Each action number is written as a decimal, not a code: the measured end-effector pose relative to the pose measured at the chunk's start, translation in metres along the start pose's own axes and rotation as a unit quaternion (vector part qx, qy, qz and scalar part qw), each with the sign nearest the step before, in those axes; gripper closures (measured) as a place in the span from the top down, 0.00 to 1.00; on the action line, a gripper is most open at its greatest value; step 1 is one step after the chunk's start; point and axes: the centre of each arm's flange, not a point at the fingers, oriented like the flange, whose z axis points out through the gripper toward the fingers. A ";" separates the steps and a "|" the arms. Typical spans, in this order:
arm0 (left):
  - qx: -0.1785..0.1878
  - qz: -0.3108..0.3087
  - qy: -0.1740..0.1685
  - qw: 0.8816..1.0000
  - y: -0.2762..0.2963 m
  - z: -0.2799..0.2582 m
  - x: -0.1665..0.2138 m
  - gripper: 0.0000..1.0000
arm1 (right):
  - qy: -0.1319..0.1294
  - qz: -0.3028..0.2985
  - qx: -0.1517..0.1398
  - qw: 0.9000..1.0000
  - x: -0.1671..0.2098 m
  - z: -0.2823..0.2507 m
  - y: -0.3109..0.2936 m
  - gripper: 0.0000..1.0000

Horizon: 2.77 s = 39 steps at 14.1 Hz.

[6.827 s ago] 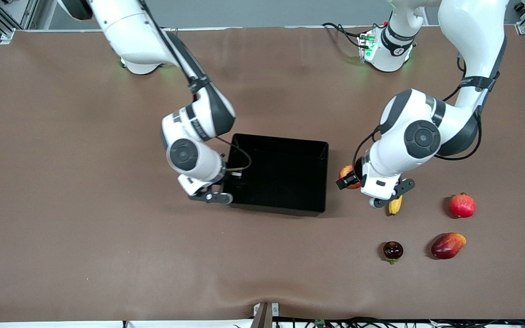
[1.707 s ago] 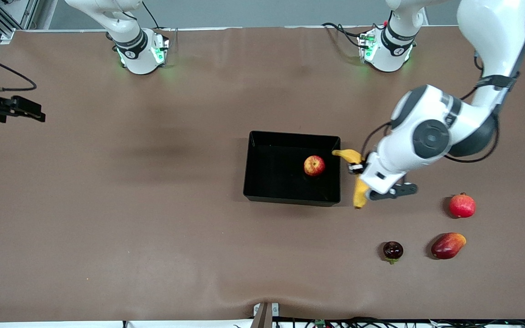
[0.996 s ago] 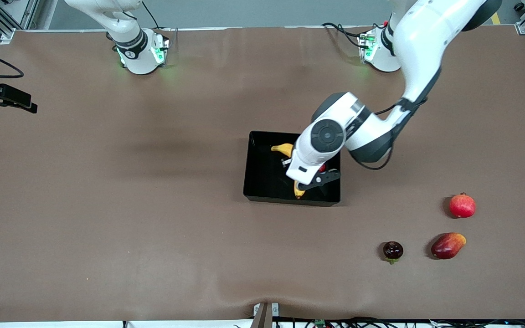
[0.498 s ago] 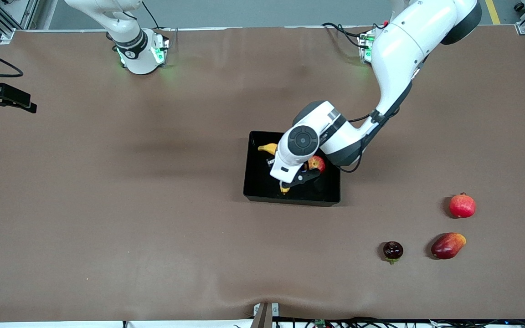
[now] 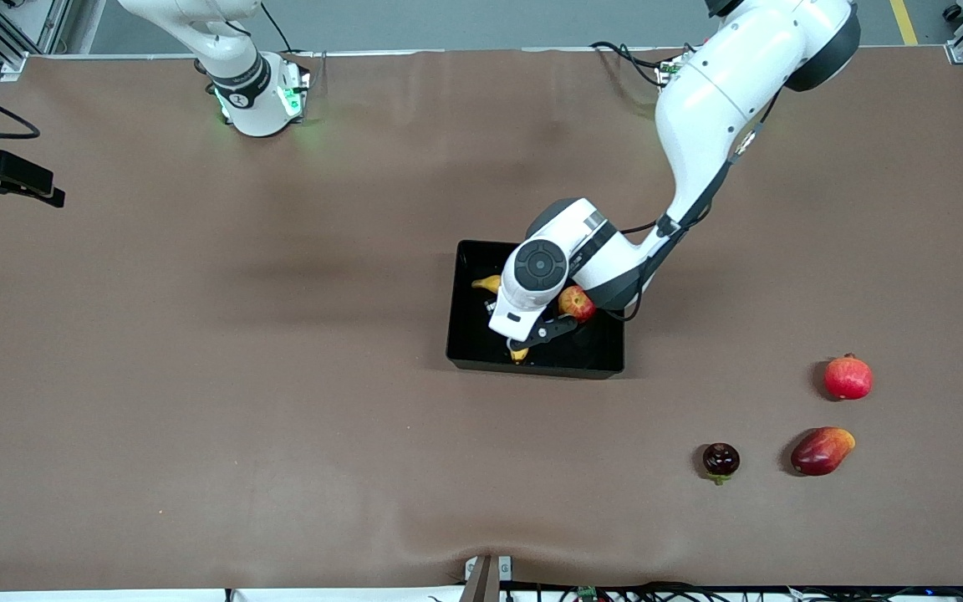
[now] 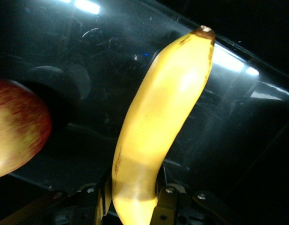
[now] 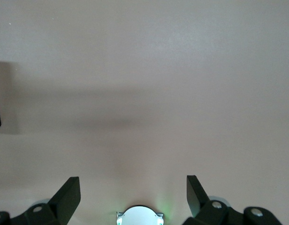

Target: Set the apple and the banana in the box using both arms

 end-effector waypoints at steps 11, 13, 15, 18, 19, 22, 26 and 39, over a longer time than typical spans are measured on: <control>0.002 0.044 0.101 0.994 -0.074 -0.176 0.095 1.00 | 0.000 0.000 0.001 1.000 0.000 0.000 0.000 1.00; 0.010 0.055 0.113 0.992 -0.127 -0.241 0.121 1.00 | 0.000 0.000 0.001 1.000 0.000 0.000 0.000 1.00; 0.024 0.071 0.121 0.990 -0.178 -0.291 0.136 1.00 | 0.000 0.000 0.001 1.000 0.000 0.000 0.000 1.00; 0.025 0.082 0.121 0.989 -0.238 -0.349 0.141 1.00 | 0.000 -0.001 0.001 1.000 0.001 0.000 -0.001 1.00; 0.025 0.075 0.122 0.989 -0.256 -0.366 0.140 1.00 | 0.000 -0.001 0.001 1.000 0.001 0.000 -0.001 1.00; 0.038 0.078 0.130 0.988 -0.296 -0.408 0.126 1.00 | 0.000 -0.001 0.001 1.000 0.001 0.001 -0.001 1.00; 0.019 0.080 0.129 0.988 -0.338 -0.445 0.111 1.00 | 0.000 -0.001 0.001 1.000 0.001 0.001 -0.001 1.00; 0.034 0.147 0.102 0.983 -0.380 -0.473 0.024 1.00 | 0.008 -0.005 0.004 1.000 0.001 -0.006 -0.006 1.00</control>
